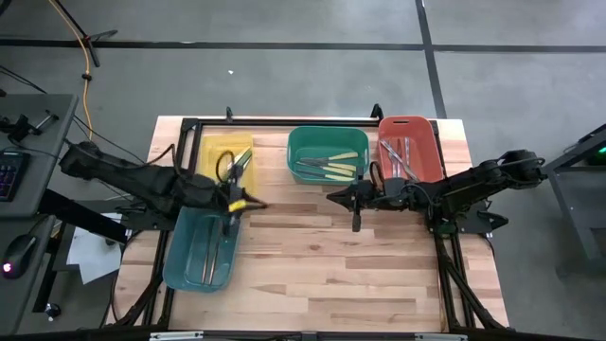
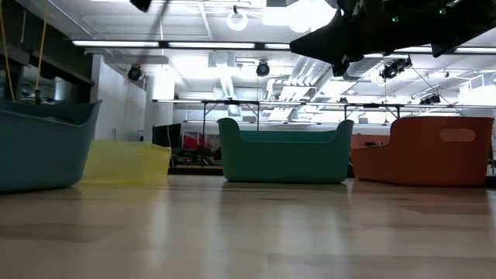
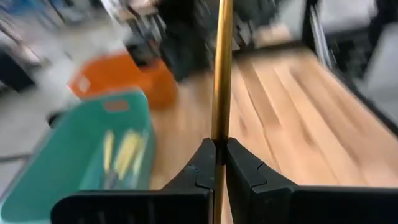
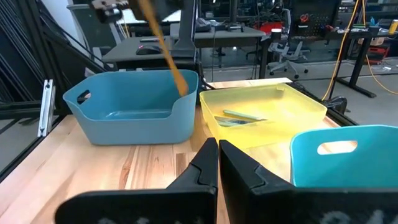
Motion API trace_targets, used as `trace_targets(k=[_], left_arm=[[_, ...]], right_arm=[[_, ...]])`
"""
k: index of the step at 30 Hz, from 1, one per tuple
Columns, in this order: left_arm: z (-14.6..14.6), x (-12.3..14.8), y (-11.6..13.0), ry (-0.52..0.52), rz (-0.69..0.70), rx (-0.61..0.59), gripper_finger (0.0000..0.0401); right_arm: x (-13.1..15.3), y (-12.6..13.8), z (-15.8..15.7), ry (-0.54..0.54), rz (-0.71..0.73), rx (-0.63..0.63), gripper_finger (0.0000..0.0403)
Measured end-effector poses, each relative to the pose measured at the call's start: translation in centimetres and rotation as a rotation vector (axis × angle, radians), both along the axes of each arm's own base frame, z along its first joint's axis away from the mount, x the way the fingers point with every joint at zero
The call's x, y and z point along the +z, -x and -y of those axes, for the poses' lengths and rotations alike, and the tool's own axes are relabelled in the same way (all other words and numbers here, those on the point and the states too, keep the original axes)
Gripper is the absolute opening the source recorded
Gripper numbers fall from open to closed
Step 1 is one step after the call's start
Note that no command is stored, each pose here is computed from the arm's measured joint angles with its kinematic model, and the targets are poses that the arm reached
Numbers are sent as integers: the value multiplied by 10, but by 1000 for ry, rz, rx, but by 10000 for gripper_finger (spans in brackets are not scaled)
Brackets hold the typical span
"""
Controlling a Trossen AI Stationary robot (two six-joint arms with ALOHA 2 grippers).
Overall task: Sort silverware by color (type)
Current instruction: Put the gold knife into the blue bin
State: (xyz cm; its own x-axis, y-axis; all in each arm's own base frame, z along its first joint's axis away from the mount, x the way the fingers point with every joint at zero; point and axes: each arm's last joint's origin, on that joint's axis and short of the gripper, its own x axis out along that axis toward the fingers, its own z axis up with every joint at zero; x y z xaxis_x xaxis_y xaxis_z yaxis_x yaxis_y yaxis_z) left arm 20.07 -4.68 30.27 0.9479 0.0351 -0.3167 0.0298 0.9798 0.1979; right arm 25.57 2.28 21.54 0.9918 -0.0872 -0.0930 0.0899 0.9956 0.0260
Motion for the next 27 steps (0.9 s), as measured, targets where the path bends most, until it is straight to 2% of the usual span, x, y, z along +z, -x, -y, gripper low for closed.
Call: trace_targets(k=[4,10,17,20,24,27], left_arm=[[16,12,12,-18,-199,-98,1],[47,6,36,45,-327,-154,1],[82,-11,59,27,-440,-172,1],[91,-17,66,-31,-491,-235,1],[96,-28,76,-128,-666,-408,1],[95,-34,82,-144,-788,-469,1]], right_arm=[[-1,0,0,-11,-12,-1,0],[-2,0,0,-24,-18,-1,0],[-4,0,0,-26,-37,4,0],[-4,1,0,-33,-42,3,0],[-4,0,0,-33,-40,2,0],[-4,0,0,-32,-40,1,0]])
